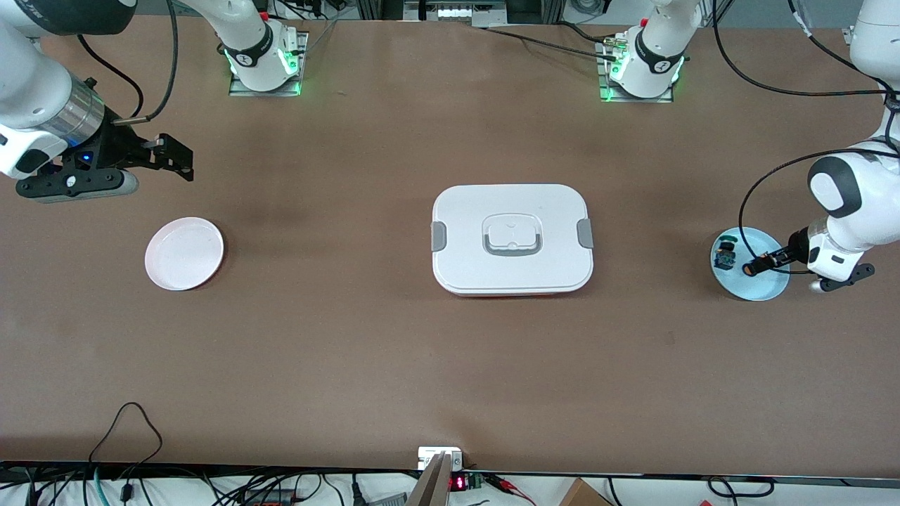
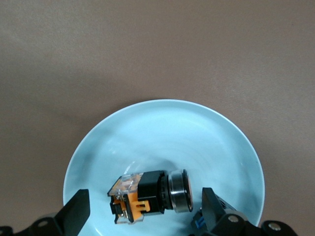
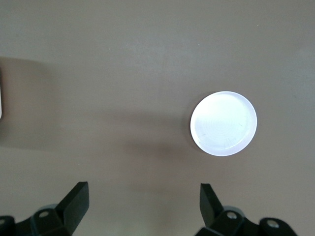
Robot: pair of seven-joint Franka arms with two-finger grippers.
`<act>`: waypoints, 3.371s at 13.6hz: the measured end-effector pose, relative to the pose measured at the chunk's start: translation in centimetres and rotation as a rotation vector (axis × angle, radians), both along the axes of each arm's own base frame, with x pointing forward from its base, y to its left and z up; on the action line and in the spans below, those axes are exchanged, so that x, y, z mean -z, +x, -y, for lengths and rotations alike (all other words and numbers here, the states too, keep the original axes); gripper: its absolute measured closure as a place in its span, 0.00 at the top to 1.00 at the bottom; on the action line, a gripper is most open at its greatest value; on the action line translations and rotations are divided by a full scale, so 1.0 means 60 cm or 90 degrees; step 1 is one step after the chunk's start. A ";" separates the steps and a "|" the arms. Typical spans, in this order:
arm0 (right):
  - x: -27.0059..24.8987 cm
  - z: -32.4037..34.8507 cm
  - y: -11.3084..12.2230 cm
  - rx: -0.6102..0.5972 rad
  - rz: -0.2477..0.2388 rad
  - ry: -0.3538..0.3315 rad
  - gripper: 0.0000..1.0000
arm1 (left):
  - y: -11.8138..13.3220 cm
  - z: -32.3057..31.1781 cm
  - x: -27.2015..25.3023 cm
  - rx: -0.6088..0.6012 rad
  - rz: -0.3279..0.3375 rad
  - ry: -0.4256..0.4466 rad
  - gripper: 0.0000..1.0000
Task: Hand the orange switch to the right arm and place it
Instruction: 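Lower the left gripper onto the orange switch on the blue plate, then close the left gripper on the orange switch, then lift the switch with the left gripper and carry it over the box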
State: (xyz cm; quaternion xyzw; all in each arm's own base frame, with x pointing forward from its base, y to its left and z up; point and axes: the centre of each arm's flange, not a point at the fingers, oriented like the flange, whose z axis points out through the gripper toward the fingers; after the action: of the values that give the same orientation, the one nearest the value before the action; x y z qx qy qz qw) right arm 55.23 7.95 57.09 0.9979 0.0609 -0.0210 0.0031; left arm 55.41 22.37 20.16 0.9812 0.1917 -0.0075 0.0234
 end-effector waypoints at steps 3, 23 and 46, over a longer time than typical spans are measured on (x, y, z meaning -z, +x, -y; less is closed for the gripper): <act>0.000 0.000 0.000 0.000 0.000 0.000 1.00 | -0.001 0.000 0.021 -0.001 0.003 -0.001 1.00; 0.000 -0.002 0.000 -0.001 0.000 0.000 1.00 | 0.079 0.041 -0.164 0.155 -0.079 -0.067 0.74; 0.014 -0.068 0.007 -0.052 -0.018 -0.033 1.00 | 0.136 0.813 -0.287 0.976 0.629 -0.671 0.74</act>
State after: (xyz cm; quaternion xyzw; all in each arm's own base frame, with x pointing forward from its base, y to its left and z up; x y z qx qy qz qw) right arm 55.67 12.03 56.24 0.9938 0.1014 -0.0362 0.0289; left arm 63.60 -26.40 37.36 0.5992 -0.5386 0.2981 0.5118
